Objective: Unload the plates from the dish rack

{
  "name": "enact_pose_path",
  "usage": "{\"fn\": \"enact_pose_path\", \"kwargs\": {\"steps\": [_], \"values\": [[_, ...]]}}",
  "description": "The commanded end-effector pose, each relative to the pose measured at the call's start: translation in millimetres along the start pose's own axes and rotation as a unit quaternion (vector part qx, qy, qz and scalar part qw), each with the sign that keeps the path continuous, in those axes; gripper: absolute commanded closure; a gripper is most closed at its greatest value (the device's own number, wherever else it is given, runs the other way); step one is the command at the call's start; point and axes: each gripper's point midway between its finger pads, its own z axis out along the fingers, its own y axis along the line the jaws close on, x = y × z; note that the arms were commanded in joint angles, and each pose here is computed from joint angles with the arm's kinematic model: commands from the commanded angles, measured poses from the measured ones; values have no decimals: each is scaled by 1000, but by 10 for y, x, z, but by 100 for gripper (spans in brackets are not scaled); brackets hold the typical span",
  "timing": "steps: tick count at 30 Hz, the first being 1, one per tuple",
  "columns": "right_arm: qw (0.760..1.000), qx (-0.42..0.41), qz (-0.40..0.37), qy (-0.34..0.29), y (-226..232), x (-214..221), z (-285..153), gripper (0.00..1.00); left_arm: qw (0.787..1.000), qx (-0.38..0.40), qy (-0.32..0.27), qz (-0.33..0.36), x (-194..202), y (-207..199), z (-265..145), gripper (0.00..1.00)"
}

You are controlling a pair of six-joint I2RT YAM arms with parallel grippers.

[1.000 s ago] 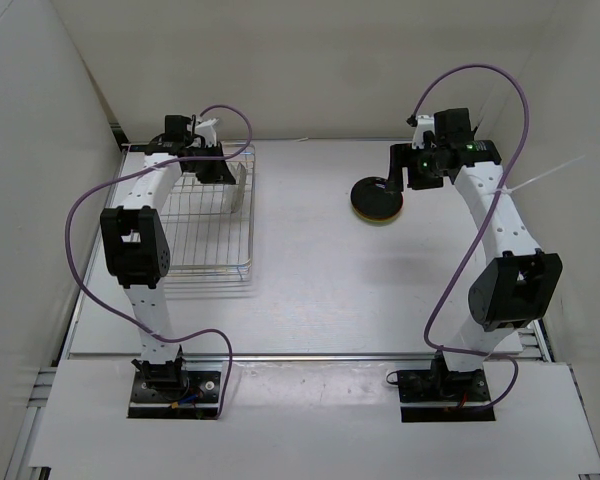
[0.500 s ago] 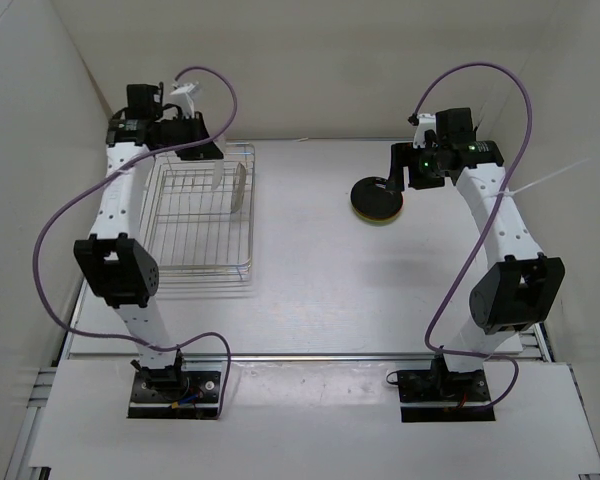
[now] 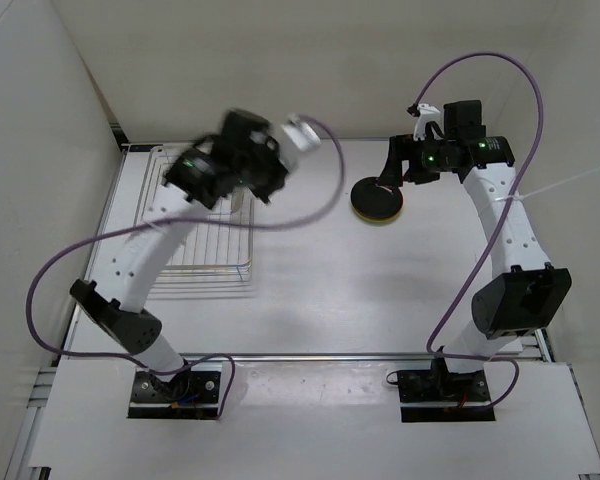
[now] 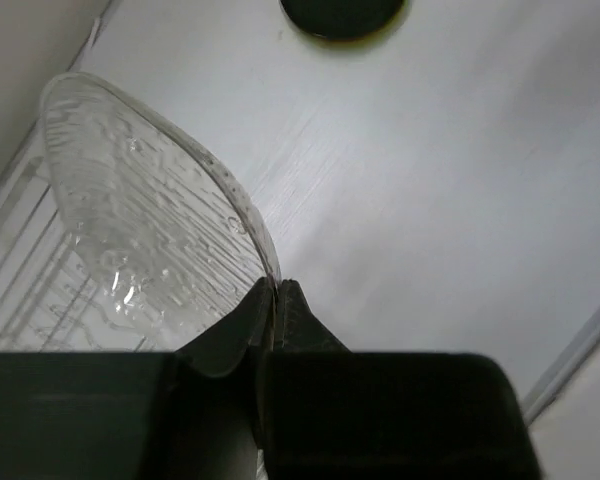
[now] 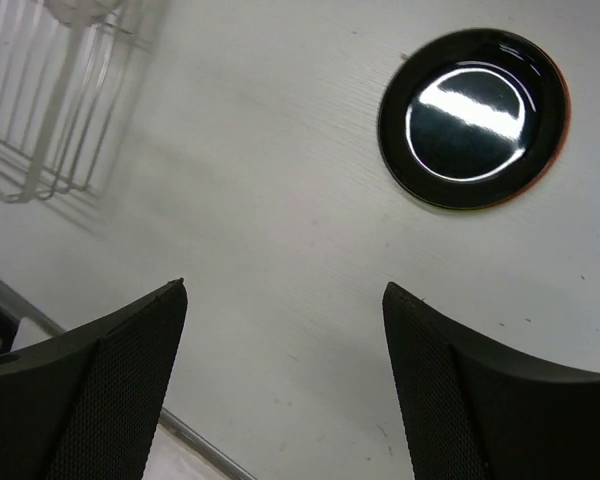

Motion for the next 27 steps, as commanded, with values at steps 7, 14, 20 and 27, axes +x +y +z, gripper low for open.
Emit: {"fn": "enact_pose_path", "kwargs": {"steps": [7, 14, 20, 27], "values": [[995, -61, -1, -82, 516, -318, -524, 3, 866, -289, 109, 394, 4, -521, 143, 89], [991, -99, 24, -81, 636, -236, -484, 5, 859, -238, 78, 446, -210, -1354, 434, 89], [988, -126, 27, -81, 733, -208, -505, 8, 862, -207, 68, 458, -225, -1677, 523, 89], [991, -25, 25, -132, 510, -366, -709, 9, 865, -189, 76, 458, -124, -1750, 637, 89]]}}
